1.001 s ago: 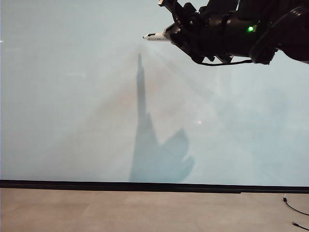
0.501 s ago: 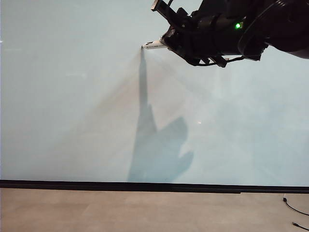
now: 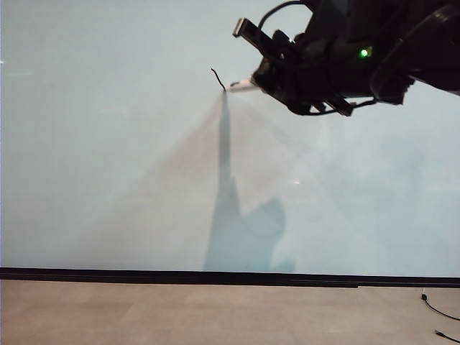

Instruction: Pick up the pen on the shelf to the right of the whiteboard and draw a cross mark.

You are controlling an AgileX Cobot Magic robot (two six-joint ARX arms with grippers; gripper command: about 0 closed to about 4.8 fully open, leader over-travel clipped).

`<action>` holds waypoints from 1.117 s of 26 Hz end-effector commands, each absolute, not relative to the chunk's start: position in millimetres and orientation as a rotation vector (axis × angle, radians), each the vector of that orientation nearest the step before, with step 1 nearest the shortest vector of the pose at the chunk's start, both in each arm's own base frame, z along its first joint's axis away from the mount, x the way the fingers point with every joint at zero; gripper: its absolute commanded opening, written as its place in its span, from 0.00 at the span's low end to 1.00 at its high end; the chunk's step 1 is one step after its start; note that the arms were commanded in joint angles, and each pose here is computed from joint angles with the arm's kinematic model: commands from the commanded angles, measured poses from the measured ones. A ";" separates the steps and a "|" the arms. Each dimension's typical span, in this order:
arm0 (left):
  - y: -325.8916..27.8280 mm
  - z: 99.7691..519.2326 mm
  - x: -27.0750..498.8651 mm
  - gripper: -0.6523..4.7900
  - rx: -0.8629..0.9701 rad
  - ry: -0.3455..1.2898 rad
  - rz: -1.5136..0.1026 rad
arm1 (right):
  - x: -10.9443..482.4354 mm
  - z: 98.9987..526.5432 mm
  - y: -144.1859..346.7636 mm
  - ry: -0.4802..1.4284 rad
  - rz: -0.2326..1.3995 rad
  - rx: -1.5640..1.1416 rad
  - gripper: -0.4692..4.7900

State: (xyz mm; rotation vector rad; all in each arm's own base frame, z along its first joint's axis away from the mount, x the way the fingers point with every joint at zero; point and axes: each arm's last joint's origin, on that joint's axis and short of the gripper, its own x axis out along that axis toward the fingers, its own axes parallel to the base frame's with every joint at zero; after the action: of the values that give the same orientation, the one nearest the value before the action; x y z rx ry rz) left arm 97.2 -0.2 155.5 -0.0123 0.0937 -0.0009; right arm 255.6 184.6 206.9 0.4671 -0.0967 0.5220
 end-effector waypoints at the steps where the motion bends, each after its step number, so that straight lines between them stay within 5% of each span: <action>1: -0.3 156.9 97.1 0.11 -0.008 0.086 -0.005 | 254.8 205.4 178.1 -0.118 0.448 0.476 0.08; 19: -0.3 156.9 97.1 0.11 -0.008 0.086 -0.005 | 233.9 169.4 148.7 -0.073 0.198 0.468 0.08; 29: -0.3 156.9 97.1 0.11 -0.008 0.086 -0.005 | 205.9 191.4 175.6 -0.152 0.438 0.307 0.08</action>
State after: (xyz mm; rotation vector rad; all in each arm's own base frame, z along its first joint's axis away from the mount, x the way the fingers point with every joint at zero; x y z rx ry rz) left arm 97.2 -0.2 155.5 -0.0119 0.0933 -0.0010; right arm 209.9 171.9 186.4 0.3963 -0.1241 0.4140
